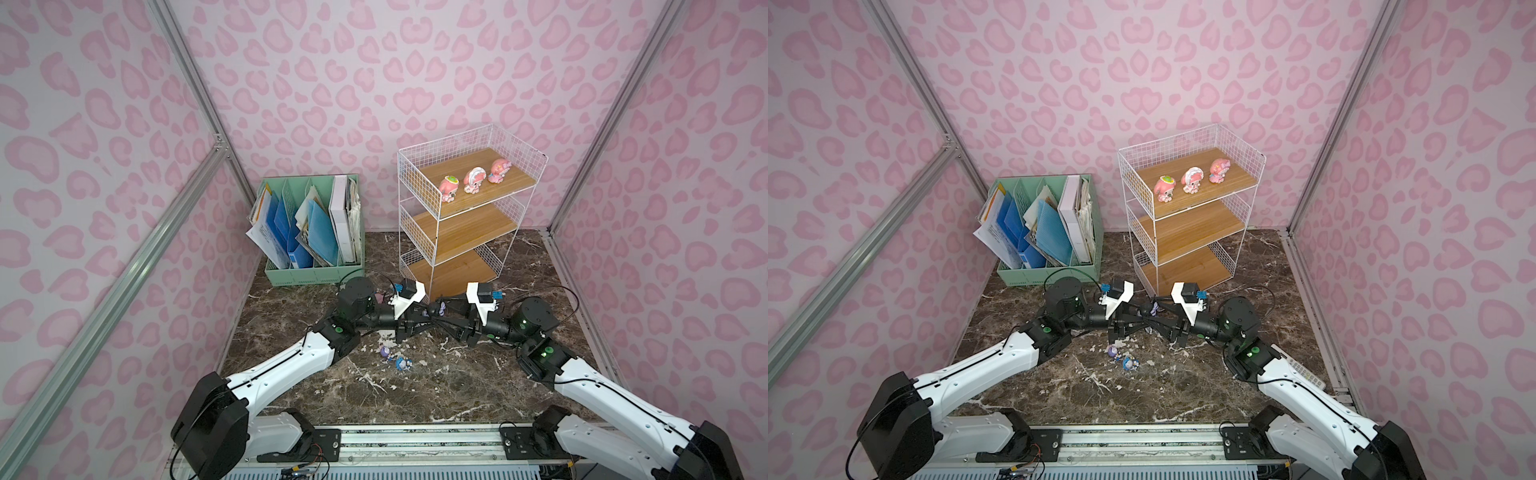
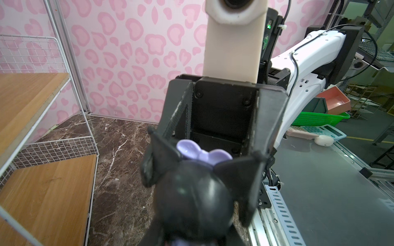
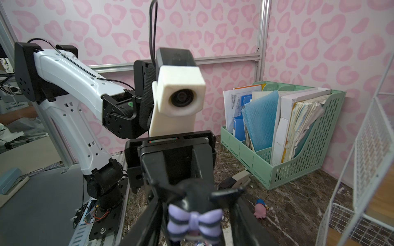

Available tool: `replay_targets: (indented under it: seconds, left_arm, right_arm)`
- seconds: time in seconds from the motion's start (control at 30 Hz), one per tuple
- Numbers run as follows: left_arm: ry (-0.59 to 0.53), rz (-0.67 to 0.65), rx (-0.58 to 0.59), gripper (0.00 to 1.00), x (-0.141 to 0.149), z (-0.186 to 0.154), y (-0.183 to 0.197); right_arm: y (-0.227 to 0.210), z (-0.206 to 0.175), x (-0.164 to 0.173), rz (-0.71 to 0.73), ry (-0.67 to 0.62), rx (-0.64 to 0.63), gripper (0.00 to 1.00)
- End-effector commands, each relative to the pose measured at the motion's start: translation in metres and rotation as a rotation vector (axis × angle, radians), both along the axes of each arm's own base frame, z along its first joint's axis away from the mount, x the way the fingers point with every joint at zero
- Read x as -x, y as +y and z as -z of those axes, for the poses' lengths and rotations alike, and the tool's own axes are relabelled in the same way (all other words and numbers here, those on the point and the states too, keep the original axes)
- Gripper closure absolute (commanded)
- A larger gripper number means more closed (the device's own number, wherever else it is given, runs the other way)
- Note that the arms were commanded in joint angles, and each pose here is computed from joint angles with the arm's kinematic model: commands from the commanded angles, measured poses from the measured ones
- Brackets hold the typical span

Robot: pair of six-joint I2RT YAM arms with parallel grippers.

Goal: Organize plastic toys on shelves
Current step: Pick up the plastic toy at the center of the board.

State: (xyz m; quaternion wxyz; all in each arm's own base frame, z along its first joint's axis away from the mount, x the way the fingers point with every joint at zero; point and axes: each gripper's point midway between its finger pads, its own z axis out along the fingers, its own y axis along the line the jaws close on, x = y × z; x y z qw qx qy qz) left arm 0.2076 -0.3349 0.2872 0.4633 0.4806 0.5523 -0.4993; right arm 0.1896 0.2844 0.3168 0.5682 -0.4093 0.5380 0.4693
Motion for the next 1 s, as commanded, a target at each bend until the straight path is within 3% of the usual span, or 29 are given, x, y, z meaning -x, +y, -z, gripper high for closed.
replay_targets:
  seconds: [0.0, 0.1, 0.2, 0.3, 0.5, 0.83, 0.97]
  left_arm:
    - [0.003, 0.018, 0.012, 0.84, 0.0020, -0.0027, -0.0007]
    - [0.010, 0.022, 0.013, 0.83, 0.0021, -0.0031, -0.0011]
    - [0.009, 0.021, 0.012, 0.81, 0.0021, -0.0033, -0.0011]
    - [0.011, 0.018, 0.006, 0.75, 0.0015, -0.0024, -0.0010]
    - [0.018, 0.020, -0.002, 0.74, 0.0008, -0.0005, -0.0020]
    - [0.015, 0.008, -0.010, 0.69, -0.0006, -0.0001, -0.0012]
    - [0.017, 0.016, -0.007, 0.75, -0.0005, -0.0011, -0.0023]
  right_arm:
    - [-0.0020, -0.0134, 0.0010, 0.003, -0.034, -0.043, 0.48]
    - [-0.0016, -0.0123, 0.0016, -0.001, -0.033, -0.042, 0.50]
    - [-0.0011, -0.0127, 0.0029, -0.008, -0.038, -0.040, 0.60]
    - [-0.0012, -0.0113, 0.0018, -0.002, -0.038, -0.030, 0.61]
    - [-0.0016, -0.0125, 0.0029, -0.002, -0.047, -0.021, 0.68]
    - [-0.0064, -0.0150, 0.0021, 0.027, -0.063, 0.000, 0.68]
    - [-0.0062, -0.0144, -0.0002, 0.035, -0.047, -0.003, 0.52]
